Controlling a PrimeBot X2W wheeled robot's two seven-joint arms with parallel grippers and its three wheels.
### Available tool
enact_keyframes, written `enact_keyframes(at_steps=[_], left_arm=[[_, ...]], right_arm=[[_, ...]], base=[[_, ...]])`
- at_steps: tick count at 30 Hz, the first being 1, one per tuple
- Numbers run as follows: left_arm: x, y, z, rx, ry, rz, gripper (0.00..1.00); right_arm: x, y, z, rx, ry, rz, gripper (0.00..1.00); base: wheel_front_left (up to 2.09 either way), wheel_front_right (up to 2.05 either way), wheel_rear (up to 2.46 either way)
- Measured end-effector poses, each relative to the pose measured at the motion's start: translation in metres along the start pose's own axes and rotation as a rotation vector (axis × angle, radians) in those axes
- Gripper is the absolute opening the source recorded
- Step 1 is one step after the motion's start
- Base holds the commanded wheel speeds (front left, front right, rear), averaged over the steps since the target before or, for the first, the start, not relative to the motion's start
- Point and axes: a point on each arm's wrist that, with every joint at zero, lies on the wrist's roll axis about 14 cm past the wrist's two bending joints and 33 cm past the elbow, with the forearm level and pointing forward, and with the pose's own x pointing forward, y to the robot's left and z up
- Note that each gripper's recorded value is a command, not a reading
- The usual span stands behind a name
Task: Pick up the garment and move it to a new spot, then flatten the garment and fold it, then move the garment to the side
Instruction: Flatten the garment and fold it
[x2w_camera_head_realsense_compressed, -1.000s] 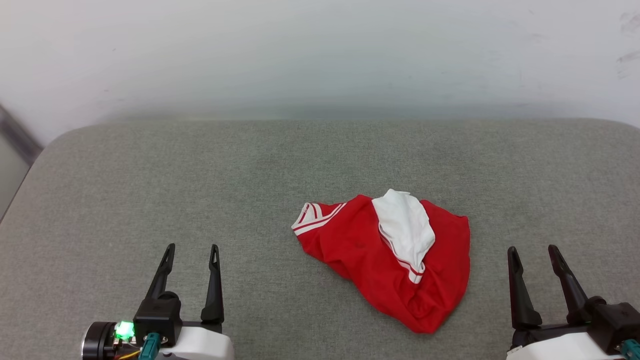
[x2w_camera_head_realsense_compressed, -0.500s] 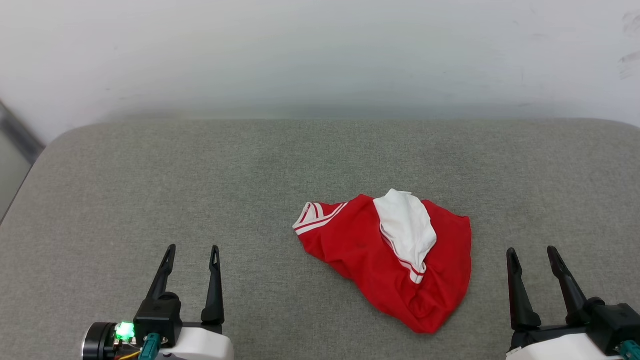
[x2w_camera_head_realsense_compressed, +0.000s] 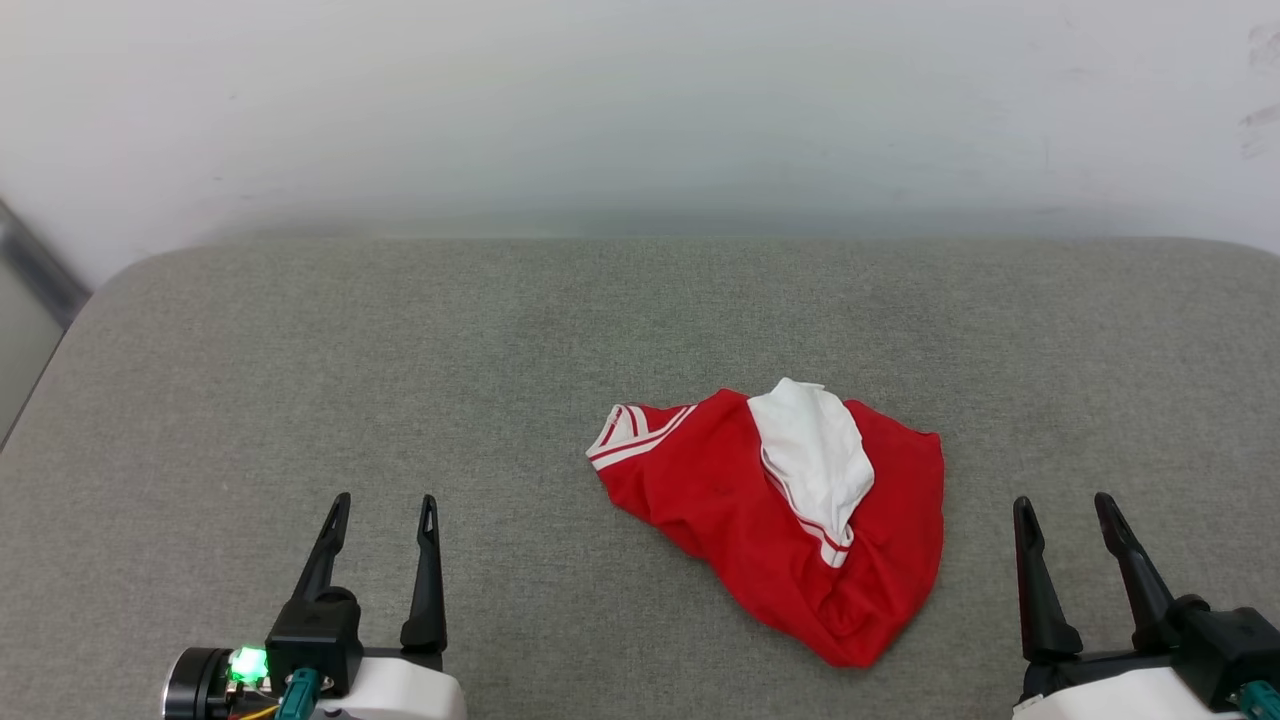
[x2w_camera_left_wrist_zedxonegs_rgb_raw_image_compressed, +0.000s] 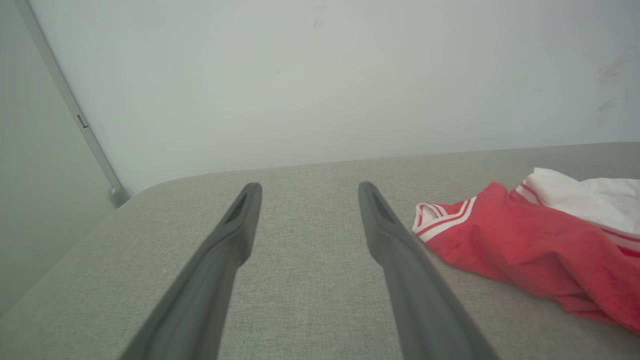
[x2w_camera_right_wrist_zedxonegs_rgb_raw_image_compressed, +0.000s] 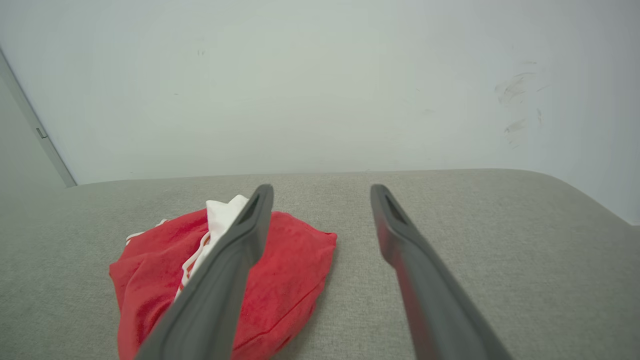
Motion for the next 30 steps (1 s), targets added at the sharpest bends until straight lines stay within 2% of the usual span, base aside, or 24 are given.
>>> enact_keyframes(at_steps=[9,14,20,25,30], left_arm=[[0.011,0.0,0.012,-0.013,-0.039,-0.027,1.0],[0.046,0.002,0.048,0.009,-0.154,-0.088,1.0],[0.097,-0.006,0.073,0.059,-0.216,-0.193,1.0],[0.142,-0.028,0.078,0.115,-0.136,-0.292,1.0],[0.171,-0.069,0.06,0.11,0.086,-0.439,1.0]], right_arm=[[0.001,0.0,-0.002,-0.001,0.006,0.002,1.0],[0.006,0.002,-0.006,0.0,0.015,0.008,1.0],[0.014,0.002,-0.01,-0.006,0.024,0.013,1.0],[0.018,-0.004,-0.014,-0.015,0.033,-0.005,1.0],[0.021,-0.012,-0.02,-0.017,0.049,-0.027,1.0]], base=[[0.0,0.0,0.0],[0.0,0.0,0.0],[0.0,0.0,0.0],[0.0,0.0,0.0],[0.0,0.0,0.0]])
